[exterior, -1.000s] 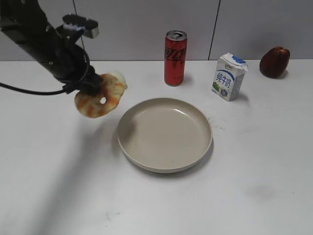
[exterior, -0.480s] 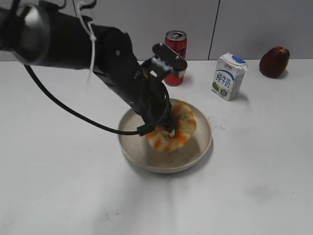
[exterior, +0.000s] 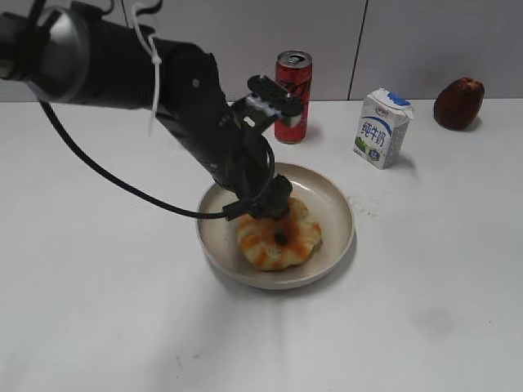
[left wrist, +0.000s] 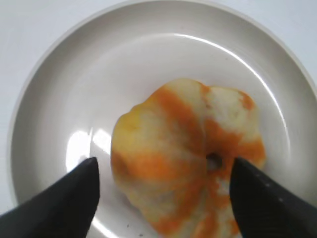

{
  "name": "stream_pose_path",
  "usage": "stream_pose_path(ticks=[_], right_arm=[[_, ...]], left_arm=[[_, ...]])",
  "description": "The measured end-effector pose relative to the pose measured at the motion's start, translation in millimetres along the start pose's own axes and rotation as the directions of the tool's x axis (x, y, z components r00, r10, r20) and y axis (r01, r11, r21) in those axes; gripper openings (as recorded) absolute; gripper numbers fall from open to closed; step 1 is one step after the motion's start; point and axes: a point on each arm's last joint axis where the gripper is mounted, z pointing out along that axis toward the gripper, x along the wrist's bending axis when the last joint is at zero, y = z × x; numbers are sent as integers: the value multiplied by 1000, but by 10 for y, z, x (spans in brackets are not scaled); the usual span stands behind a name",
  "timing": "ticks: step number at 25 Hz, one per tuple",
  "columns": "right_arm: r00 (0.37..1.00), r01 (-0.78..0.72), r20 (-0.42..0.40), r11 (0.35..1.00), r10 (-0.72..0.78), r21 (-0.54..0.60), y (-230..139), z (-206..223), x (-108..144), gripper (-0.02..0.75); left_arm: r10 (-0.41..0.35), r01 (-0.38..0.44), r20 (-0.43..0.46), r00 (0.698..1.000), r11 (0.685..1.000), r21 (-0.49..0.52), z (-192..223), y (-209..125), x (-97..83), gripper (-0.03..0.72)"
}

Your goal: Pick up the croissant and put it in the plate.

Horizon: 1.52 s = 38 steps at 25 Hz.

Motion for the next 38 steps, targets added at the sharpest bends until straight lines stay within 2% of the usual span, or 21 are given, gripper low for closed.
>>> stream_pose_path(ticks=[5,8,10,12,14,16,20,21,23,24,31,38], right_arm=[[1000,0,0,1000,0,0,0,0,0,571],[1000,0,0,1000,0,0,0,0,0,571],[1000,0,0,1000,0,0,0,0,0,571],[1000,0,0,1000,0,0,0,0,0,571],[1000,0,0,1000,0,0,0,0,0,571],[1000,1,1,1000,-1,0,0,0,-1,571],[1000,1,1,1000,-1,0,0,0,-1,571],[1000,1,1,1000,-1,0,0,0,-1,571],[1000,1,1,1000,-1,0,0,0,-1,571],[1000,0,0,1000,0,0,0,0,0,571],[1000,1,1,1000,-1,0,0,0,-1,571],[1000,1,1,1000,-1,0,0,0,-1,571]], left_arm=[[-60,60,-24,998,998,-4,-515,103,205,594],[-140,144,-76,987,988,49,-911,11,423,589],[-198,215,-135,971,969,123,-1191,-160,607,589],[-263,303,-191,946,927,223,-1441,-381,767,587],[-330,394,-270,905,890,232,-1707,-591,983,587],[-419,493,-329,846,850,187,-1994,-839,1155,587],[-581,653,-380,719,752,86,-2486,-1354,1250,586],[-619,685,-384,686,727,51,-2611,-1468,1221,586],[-666,720,-382,641,694,-2,-2791,-1645,1067,586],[-673,723,-380,634,691,-16,-2841,-1693,973,586],[-673,668,-371,640,726,-164,-3051,-2000,164,585],[-664,641,-390,638,739,-210,-2882,-2485,-445,585]])
